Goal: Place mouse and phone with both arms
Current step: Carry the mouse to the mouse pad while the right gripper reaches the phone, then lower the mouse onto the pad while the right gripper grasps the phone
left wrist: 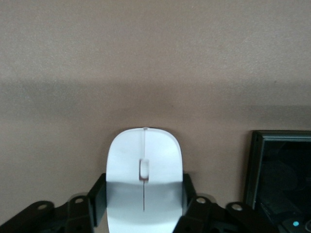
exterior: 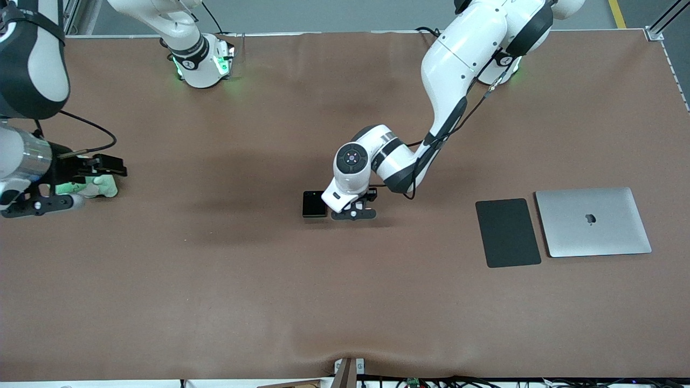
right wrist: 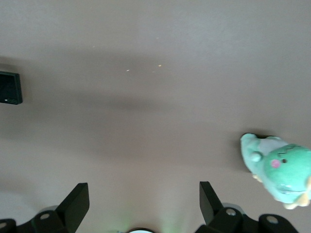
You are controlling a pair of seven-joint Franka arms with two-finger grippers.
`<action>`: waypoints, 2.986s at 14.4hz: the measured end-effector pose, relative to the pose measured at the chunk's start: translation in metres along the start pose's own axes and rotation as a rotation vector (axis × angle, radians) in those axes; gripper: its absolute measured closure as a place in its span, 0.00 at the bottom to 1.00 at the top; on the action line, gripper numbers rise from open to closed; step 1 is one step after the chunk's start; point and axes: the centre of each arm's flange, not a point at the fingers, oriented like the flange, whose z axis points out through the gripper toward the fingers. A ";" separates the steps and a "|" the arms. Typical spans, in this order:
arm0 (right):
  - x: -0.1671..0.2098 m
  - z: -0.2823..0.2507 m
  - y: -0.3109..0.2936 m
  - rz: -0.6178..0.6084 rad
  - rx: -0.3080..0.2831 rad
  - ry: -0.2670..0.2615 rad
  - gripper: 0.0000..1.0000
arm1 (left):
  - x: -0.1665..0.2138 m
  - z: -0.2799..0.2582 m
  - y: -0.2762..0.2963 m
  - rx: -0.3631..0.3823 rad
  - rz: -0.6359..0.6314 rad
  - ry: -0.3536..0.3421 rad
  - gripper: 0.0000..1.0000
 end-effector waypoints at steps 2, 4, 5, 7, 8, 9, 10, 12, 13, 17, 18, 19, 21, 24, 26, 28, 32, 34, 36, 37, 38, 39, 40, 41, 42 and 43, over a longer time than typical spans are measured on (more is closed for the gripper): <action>0.002 0.009 -0.012 0.027 0.031 -0.016 0.00 | 0.001 0.000 0.000 0.002 0.002 0.004 0.39; 0.004 0.018 -0.026 0.034 0.039 -0.033 0.00 | 0.003 -0.002 -0.001 0.002 0.001 0.008 0.39; 0.005 0.021 -0.034 0.031 0.038 -0.037 0.00 | 0.005 -0.003 -0.001 0.000 -0.002 0.012 0.39; 0.008 0.028 -0.052 0.014 0.033 -0.033 0.00 | 0.011 -0.010 -0.003 -0.007 -0.008 0.024 0.39; 0.009 0.031 -0.063 0.022 0.031 -0.030 0.00 | 0.016 -0.016 -0.004 -0.012 -0.012 0.034 0.39; 0.011 0.036 -0.075 0.044 0.029 -0.027 0.00 | 0.023 -0.024 -0.009 -0.011 -0.015 0.052 0.39; 0.013 0.041 -0.089 0.060 0.026 -0.022 0.00 | 0.032 -0.035 -0.016 -0.007 -0.020 0.071 0.39; 0.016 0.049 -0.118 0.073 0.018 -0.002 0.00 | 0.054 -0.066 -0.037 -0.005 -0.035 0.097 0.39; 0.017 0.052 -0.130 0.076 0.015 0.012 0.00 | 0.065 -0.084 -0.049 -0.010 -0.043 0.112 0.39; 0.023 0.076 -0.168 0.082 0.027 0.066 0.00 | 0.105 -0.150 -0.105 -0.028 -0.050 0.173 0.39; 0.024 0.082 -0.175 0.078 0.035 0.066 0.00 | 0.115 -0.162 -0.125 -0.025 -0.042 0.182 0.39; 0.024 0.087 -0.182 0.076 0.041 0.065 0.00 | 0.124 -0.169 -0.145 -0.019 -0.028 0.185 0.39; 0.026 0.095 -0.198 0.098 0.055 0.076 0.00 | 0.139 -0.176 -0.190 -0.009 0.008 0.177 0.39; 0.031 0.119 -0.247 0.142 0.052 0.100 0.00 | 0.157 -0.179 -0.262 -0.014 0.064 0.148 0.39; 0.035 0.141 -0.277 0.152 0.044 0.116 0.00 | 0.164 -0.176 -0.314 -0.030 0.100 0.121 0.39; 0.042 0.163 -0.294 0.167 0.040 0.137 0.00 | 0.167 -0.168 -0.369 -0.049 0.110 0.088 0.39; 0.050 0.204 -0.325 0.176 0.029 0.160 0.00 | 0.160 -0.139 -0.425 -0.036 0.097 0.028 0.39; 0.054 0.225 -0.339 0.178 0.028 0.181 0.00 | 0.156 -0.128 -0.434 0.010 0.110 0.018 0.39; 0.058 0.251 -0.351 0.178 0.020 0.189 0.00 | 0.151 -0.115 -0.443 0.043 0.113 0.019 0.39; 0.059 0.265 -0.357 0.184 0.015 0.190 0.00 | 0.149 -0.108 -0.450 0.050 0.110 0.027 0.39; 0.060 0.277 -0.361 0.188 0.010 0.193 0.00 | 0.148 -0.100 -0.458 0.052 0.107 0.037 0.39; 0.062 0.288 -0.363 0.187 0.007 0.195 0.00 | 0.146 -0.092 -0.464 0.047 0.104 0.045 0.39; 0.064 0.296 -0.364 0.188 0.004 0.198 0.00 | 0.145 -0.084 -0.467 0.039 0.098 0.049 0.39; 0.065 0.304 -0.365 0.190 0.006 0.203 0.00 | 0.144 -0.076 -0.469 0.030 0.087 0.050 0.39; 0.066 0.312 -0.367 0.195 0.013 0.206 0.00 | 0.143 -0.068 -0.468 0.023 0.074 0.046 0.39; 0.067 0.319 -0.371 0.196 0.016 0.210 0.00 | 0.142 -0.062 -0.466 0.018 0.063 0.041 0.39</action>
